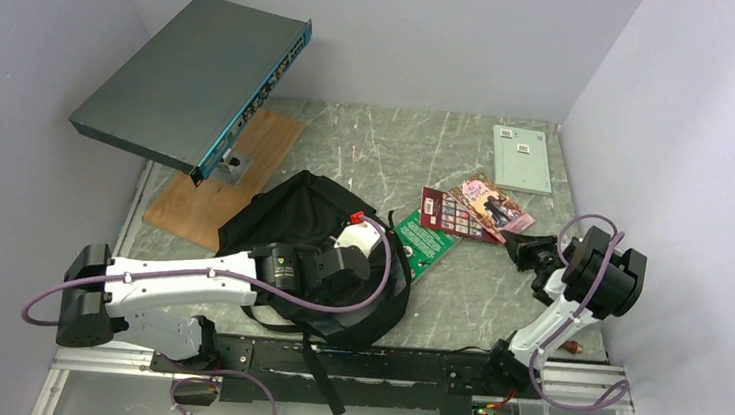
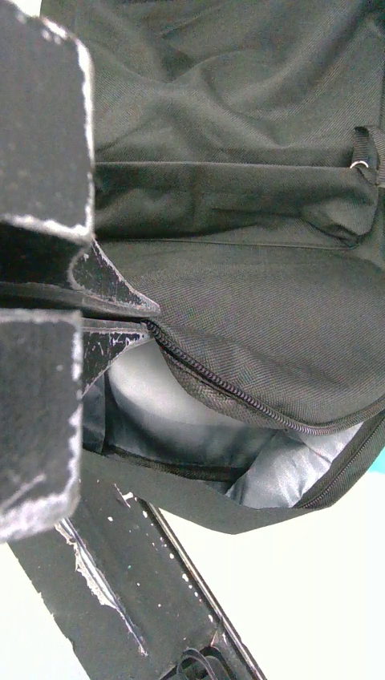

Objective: Pack the student bag
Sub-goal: Pick up the book from the center of the board, then place the book in the student bag.

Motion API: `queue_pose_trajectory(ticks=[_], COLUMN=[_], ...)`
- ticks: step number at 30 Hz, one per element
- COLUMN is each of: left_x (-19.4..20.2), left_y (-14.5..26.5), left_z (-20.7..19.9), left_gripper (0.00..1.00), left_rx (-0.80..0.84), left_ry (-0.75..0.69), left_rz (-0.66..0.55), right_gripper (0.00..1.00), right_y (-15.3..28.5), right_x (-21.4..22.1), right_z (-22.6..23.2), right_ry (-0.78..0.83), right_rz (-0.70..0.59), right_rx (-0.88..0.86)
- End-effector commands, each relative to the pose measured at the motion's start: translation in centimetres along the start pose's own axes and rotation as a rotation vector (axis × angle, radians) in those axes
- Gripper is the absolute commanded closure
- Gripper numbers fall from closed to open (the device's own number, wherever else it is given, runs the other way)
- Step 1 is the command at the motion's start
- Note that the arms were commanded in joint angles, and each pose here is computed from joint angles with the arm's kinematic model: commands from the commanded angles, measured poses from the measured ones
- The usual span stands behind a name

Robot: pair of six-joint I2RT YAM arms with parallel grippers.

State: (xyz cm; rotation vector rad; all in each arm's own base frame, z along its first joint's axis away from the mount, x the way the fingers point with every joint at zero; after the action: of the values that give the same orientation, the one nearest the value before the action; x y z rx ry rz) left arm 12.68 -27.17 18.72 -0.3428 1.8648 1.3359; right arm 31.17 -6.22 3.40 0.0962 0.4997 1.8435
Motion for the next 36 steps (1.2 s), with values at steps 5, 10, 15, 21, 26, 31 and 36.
queue_pose_trajectory(ticks=[5, 10, 15, 21, 26, 31, 36], left_x=[-0.7, -1.3, -2.2, -2.5, -4.8, -8.7, -11.8], left_y=[0.6, 0.6, 0.4, -0.4, -0.8, 0.1, 1.8], left_z=[-0.4, -0.6, -0.7, -0.4, 1.6, 4.2, 6.3], left_gripper=[1.0, 1.0, 1.0, 1.0, 1.0, 1.0, 1.0], left_rx=[0.023, 0.003, -0.005, 0.041, 0.07, 0.028, -0.033], left_ry=[0.04, 0.034, 0.049, 0.133, 0.227, 0.275, 0.349], left_rz=[-0.007, -0.012, -0.036, -0.001, -0.023, -0.104, -0.203], right_gripper=[1.0, 1.0, 1.0, 1.0, 1.0, 1.0, 1.0], right_y=[3.3, 6.1, 6.3, 7.4, 9.2, 13.6, 17.4], right_x=[-0.6, -2.0, 1.7, 5.7, 9.9, 13.9, 15.0], right_z=[1.8, 6.3, 9.9, 16.3, 21.1, 25.6, 26.3], right_ry=[0.221, 0.46, 0.686, 1.043, 1.176, 1.145, 1.006], right_rz=[-0.048, -0.138, -0.066, -0.051, 0.099, 0.267, 0.305], right_rx=[0.23, 0.5, 0.576, 0.491, 0.198, -0.157, -0.176])
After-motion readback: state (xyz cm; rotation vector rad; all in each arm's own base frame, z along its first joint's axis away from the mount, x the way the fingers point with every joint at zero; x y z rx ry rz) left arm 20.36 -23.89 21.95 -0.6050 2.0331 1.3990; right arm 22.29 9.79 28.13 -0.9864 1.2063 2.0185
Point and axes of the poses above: each gripper's point midway between its finger pads, its own y axis back along the fingers, its own z axis along the line the jaws close on, x = y × z, the point moved 4 cm from there along y, back along the fingers, and after that the axes turned 9 degrees about y, right-handed, at the moved point
